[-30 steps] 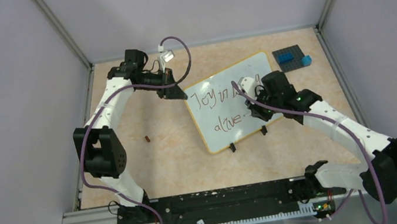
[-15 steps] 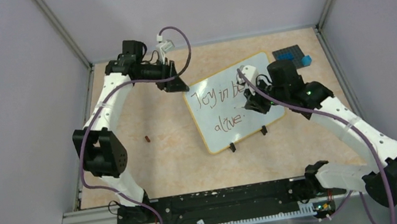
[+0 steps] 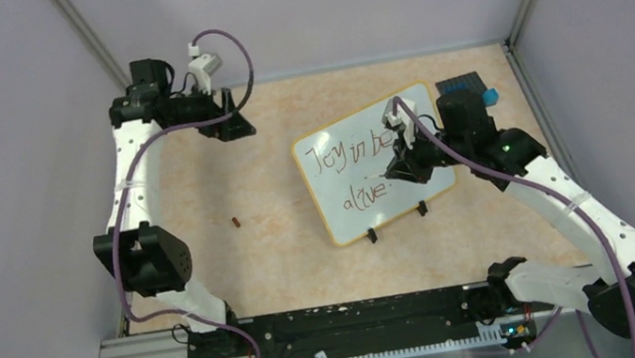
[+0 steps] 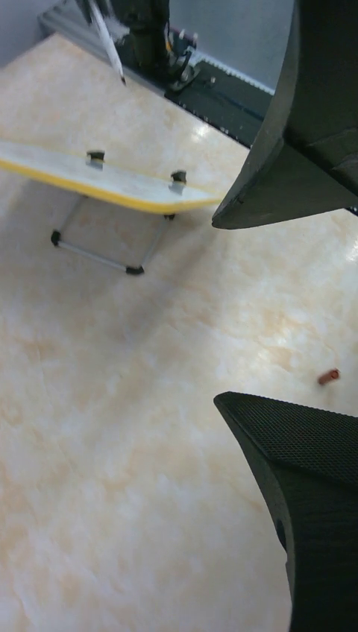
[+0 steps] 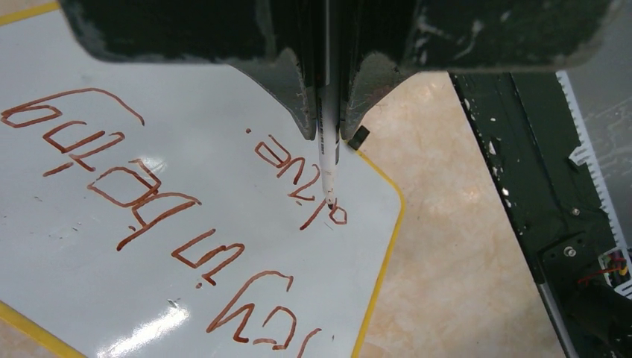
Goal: Write a sentence on the whiteboard
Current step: Close the whiteboard marker at the center of the board.
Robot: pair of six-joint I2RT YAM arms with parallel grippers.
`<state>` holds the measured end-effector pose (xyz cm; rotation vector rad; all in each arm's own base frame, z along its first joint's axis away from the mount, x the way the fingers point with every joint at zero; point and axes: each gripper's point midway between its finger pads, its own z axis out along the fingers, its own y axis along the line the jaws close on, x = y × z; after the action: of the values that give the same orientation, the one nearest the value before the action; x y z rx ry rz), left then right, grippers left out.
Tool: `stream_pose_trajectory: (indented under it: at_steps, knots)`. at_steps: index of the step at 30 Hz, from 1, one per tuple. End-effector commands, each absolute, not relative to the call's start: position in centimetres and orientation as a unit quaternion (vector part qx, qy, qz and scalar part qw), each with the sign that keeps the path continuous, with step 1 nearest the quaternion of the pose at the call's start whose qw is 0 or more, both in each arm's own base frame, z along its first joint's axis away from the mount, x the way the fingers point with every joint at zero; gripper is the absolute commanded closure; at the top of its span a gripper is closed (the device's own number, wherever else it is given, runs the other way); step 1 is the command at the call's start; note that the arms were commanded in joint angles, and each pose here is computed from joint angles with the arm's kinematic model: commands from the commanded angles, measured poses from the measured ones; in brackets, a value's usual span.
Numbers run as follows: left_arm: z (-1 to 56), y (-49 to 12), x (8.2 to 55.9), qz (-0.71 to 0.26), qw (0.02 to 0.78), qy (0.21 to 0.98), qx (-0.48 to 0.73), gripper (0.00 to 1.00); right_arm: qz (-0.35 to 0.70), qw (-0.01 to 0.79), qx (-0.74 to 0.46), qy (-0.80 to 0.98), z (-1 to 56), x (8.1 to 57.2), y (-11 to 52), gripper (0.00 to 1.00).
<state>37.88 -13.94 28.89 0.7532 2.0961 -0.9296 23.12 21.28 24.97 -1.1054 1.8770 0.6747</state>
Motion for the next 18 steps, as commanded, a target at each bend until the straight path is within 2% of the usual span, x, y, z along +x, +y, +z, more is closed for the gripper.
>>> stream_pose_trajectory:
  at_steps: [1, 6, 8, 11, 18]
  knots:
    - [28.5, -8.2, 35.5, -0.269, 0.363, 0.843, 0.291, 0.16, 0.305, 0.43, -0.424, 0.736, 26.4, 22.3, 21.6, 1.0]
    - [20.6, -3.2, 32.0, -0.212, 0.289, 0.895, 0.266, 0.18, 0.302, 0.429, -0.411, 0.745, 25.0, 22.5, 20.9, 1.0]
    - [17.6, -2.3, 30.3, -0.196, 0.249, 0.911, 0.265, 0.22, 0.3, 0.427, -0.408, 0.749, 24.5, 22.7, 20.8, 1.0]
    - [14.3, -1.3, 29.3, -0.168, 0.227, 0.923, 0.263, 0.29, 0.303, 0.426, -0.407, 0.749, 24.5, 22.9, 20.9, 1.0]
    - [10.0, -1.1, 28.0, -0.132, 0.2, 0.936, 0.258, 0.32, 0.301, 0.423, -0.404, 0.753, 24.3, 23.1, 20.9, 1.0]
